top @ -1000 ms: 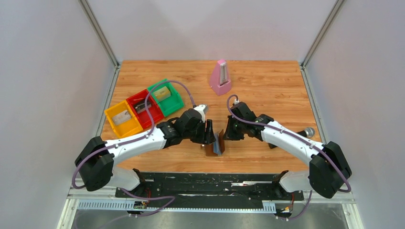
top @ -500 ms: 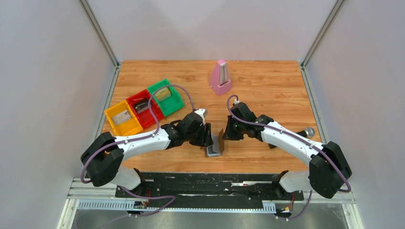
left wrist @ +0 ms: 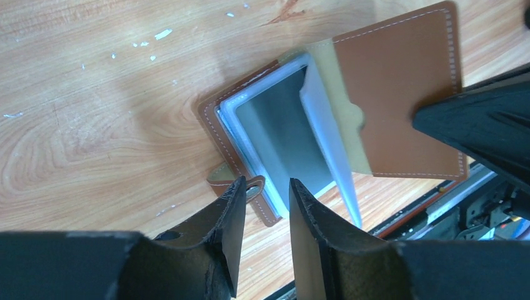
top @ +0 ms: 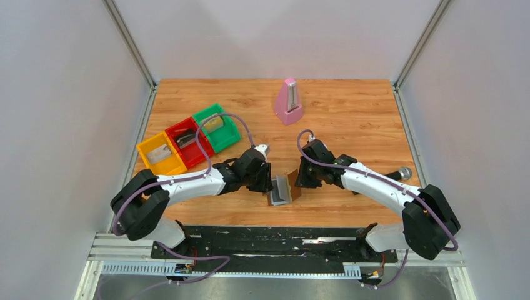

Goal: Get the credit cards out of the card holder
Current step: Open the card holder at the center of the board.

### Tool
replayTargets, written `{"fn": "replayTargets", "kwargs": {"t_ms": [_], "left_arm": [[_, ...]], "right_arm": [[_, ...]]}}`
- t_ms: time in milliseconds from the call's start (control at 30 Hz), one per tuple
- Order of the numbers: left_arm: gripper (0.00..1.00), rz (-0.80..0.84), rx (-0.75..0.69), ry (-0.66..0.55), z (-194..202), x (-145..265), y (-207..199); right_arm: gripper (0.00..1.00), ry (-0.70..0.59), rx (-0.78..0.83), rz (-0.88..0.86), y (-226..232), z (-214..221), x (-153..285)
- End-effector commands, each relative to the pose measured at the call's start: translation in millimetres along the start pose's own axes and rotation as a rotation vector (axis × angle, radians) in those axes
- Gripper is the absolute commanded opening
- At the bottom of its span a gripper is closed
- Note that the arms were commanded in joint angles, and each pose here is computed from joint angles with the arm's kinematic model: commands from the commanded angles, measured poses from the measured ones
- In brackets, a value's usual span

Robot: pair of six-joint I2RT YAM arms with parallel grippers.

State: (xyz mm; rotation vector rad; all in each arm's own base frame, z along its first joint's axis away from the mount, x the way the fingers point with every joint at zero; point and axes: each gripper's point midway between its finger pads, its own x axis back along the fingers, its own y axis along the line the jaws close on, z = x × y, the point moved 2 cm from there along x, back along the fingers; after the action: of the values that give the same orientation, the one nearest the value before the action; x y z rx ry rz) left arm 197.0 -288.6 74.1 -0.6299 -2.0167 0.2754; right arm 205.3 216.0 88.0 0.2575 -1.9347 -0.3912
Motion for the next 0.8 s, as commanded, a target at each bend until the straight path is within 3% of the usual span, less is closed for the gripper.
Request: {"fn": "replayTargets", "kwargs": {"t_ms": [0,600,767], "left_arm": [[0.39,0.002,-0.021,-0.027,-13.2,-4.8,-4.2],[0.32,0.138,-0.065,0.007,-27.2,-22.7,-38.3],[0.33,0.221,-0.066,0.028,-24.8,-26.6,-51.5]], "right_arm": [[0.15,-0.034,0.015,-0.006,0.6,-4.3,-0.1],[0.15,-0.053,0.024,-0.039,3.5,-5.1,5.1],[0.21,-0.082,0.029,-0.057,7.7,-11.0,16.6]]}}
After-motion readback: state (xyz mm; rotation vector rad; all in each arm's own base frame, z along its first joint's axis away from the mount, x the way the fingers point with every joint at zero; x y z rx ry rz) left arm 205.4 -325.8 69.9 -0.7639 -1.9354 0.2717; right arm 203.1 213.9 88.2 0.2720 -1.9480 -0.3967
